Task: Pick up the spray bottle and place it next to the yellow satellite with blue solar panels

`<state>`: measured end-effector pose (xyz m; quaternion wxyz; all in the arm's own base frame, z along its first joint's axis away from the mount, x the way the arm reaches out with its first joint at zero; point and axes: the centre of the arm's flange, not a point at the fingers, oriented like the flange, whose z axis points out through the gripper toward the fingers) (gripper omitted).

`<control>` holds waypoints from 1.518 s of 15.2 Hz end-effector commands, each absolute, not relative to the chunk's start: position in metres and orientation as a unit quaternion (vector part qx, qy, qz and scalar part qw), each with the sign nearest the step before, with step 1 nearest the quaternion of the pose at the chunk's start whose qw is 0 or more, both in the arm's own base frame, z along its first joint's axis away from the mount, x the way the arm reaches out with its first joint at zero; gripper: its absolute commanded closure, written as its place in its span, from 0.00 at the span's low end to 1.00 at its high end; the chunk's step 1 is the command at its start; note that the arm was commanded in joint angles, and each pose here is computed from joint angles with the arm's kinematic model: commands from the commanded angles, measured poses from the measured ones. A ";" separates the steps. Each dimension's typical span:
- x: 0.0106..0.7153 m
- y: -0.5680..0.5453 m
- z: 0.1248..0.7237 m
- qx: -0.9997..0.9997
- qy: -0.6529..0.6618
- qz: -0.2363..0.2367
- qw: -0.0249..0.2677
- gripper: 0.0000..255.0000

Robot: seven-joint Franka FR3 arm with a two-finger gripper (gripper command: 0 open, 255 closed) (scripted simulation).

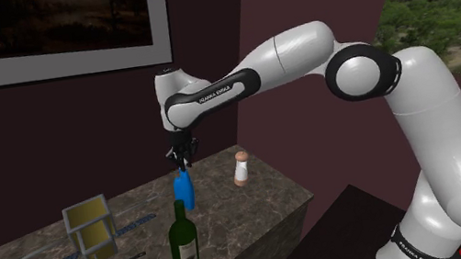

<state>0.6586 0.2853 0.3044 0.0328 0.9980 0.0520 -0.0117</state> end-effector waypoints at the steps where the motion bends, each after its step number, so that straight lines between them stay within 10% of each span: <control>1: 0.660 0.286 0.295 0.998 0.052 -0.011 0.033 1.00; 23: 0.660 0.286 0.206 0.998 0.052 -0.011 0.033 1.00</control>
